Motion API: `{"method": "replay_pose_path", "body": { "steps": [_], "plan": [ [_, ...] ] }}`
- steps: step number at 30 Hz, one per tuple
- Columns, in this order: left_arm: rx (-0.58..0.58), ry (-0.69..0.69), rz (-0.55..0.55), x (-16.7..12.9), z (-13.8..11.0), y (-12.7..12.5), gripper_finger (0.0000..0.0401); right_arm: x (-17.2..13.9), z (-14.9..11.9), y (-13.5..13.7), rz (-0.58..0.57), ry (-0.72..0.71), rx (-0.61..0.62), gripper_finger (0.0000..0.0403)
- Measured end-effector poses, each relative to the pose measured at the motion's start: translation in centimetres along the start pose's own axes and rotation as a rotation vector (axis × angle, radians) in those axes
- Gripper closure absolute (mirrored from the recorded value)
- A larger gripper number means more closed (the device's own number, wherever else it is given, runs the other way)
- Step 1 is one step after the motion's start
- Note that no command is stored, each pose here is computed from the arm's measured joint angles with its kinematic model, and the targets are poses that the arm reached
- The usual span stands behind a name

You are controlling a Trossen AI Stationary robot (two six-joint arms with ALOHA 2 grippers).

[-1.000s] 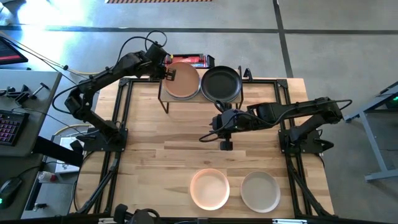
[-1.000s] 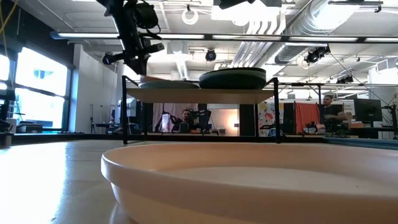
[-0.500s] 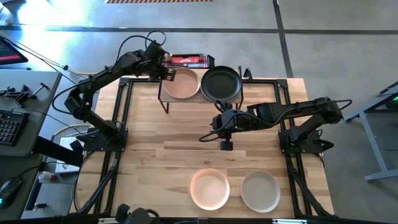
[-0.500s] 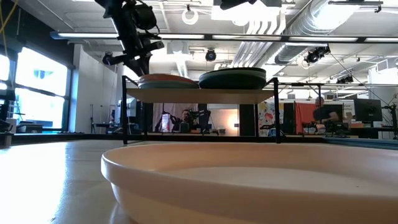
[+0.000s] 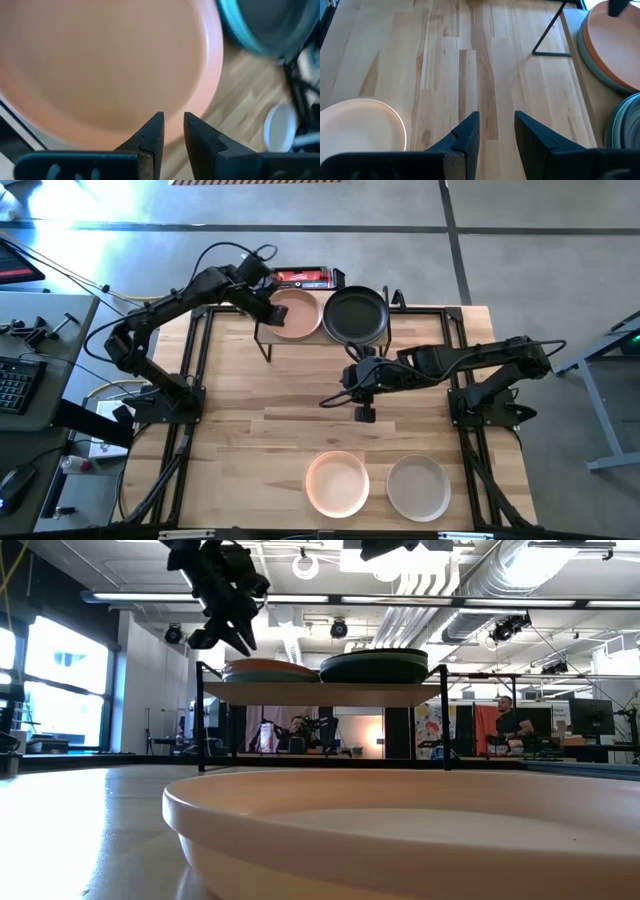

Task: Place and stack plates onto a shelf
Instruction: Stack the orange plate on the top of the green plate on the shelf

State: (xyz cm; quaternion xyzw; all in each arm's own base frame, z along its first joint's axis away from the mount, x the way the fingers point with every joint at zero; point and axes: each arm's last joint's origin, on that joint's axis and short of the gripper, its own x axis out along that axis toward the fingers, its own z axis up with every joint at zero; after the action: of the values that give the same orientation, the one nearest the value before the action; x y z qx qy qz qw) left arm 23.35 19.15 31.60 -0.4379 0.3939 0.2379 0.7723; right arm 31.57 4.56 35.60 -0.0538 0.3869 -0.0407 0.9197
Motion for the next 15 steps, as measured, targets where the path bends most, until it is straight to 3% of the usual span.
{"method": "replay_pose_path", "body": {
  "steps": [6,15],
  "plan": [
    [0.098,0.057,0.058,0.7,-1.3,-1.3,0.0345,0.0,-0.1,0.0,0.002,0.007,0.018,0.0302],
    [0.086,0.057,0.112,0.8,-1.7,-1.6,0.0345,0.0,-0.1,0.0,0.002,0.006,0.019,0.0302]
  ]
}}
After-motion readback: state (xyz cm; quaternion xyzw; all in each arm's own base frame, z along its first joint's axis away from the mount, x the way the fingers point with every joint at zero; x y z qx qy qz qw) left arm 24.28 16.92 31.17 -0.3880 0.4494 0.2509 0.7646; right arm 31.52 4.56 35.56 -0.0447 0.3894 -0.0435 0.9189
